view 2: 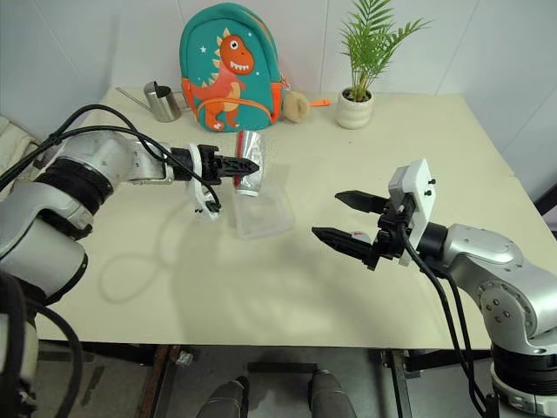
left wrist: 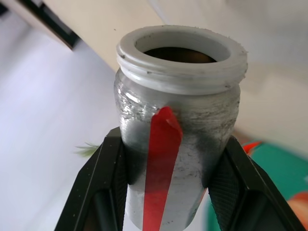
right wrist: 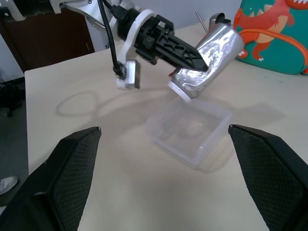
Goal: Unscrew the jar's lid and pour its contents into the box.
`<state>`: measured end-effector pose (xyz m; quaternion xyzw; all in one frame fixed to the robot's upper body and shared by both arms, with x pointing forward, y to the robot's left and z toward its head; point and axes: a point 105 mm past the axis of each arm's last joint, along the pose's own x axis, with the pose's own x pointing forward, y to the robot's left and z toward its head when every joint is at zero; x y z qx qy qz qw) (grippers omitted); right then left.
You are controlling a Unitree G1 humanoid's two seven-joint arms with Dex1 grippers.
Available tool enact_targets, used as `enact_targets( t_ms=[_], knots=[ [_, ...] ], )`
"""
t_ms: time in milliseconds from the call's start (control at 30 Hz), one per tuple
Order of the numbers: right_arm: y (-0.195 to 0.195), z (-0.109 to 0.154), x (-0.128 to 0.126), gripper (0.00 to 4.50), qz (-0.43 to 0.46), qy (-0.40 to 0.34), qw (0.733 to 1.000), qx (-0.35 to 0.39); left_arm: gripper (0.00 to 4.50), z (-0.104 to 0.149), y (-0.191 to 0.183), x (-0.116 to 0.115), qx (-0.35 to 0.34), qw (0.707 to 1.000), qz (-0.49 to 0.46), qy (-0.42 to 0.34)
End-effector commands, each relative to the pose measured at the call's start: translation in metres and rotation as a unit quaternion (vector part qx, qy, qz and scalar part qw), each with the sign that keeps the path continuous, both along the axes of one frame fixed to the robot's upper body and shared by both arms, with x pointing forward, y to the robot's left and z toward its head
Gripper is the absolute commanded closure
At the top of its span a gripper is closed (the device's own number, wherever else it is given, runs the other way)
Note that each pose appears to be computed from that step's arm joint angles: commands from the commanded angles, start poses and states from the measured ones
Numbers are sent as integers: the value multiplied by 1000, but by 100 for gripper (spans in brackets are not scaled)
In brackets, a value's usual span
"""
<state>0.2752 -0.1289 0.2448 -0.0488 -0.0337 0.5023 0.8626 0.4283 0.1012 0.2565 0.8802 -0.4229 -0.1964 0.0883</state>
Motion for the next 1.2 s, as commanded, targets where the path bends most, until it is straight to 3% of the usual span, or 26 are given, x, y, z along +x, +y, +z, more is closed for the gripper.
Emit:
enact_targets(
  t_ms=[33,233,367,433,500,567,633,700,800,900,967,1000,1133,1200],
  knots=[
    [4,9,0,4,6,-22,1000,3,264,26,-7,-1,5,996,-46,-77],
    [4,9,3,4,9,-22,1000,-1,264,35,-20,-10,8,982,-120,-144],
    [4,10,5,4,8,-25,1000,-5,264,32,-18,-8,-3,984,-114,-135],
    [4,10,5,4,10,-26,1000,-7,264,32,-10,-5,-44,991,-81,-96],
    [3,10,5,4,11,-26,1000,-9,264,37,2,1,-136,990,-22,-35],
    [2,10,4,4,11,-27,999,-13,264,41,14,7,-237,970,37,32],
    [-1,9,4,4,12,-29,999,-22,264,42,28,11,-291,952,77,61],
    [-4,12,4,4,16,-31,999,-28,264,44,41,15,-425,887,117,142],
    [-7,13,6,4,24,-31,998,-45,264,36,61,24,-602,732,155,277],
    [-8,14,8,4,33,-33,998,-49,264,27,75,29,-685,616,163,353],
    [-9,18,11,4,38,-37,997,-47,264,17,90,33,-748,502,156,405],
    [-10,18,12,4,40,-37,997,-48,264,13,93,33,-763,461,149,427],
    [-8,19,16,4,50,-36,997,-53,264,3,99,28,-796,345,102,487],
    [-5,18,17,4,59,-34,996,-56,264,-11,102,26,-806,262,84,524]
  ],
)
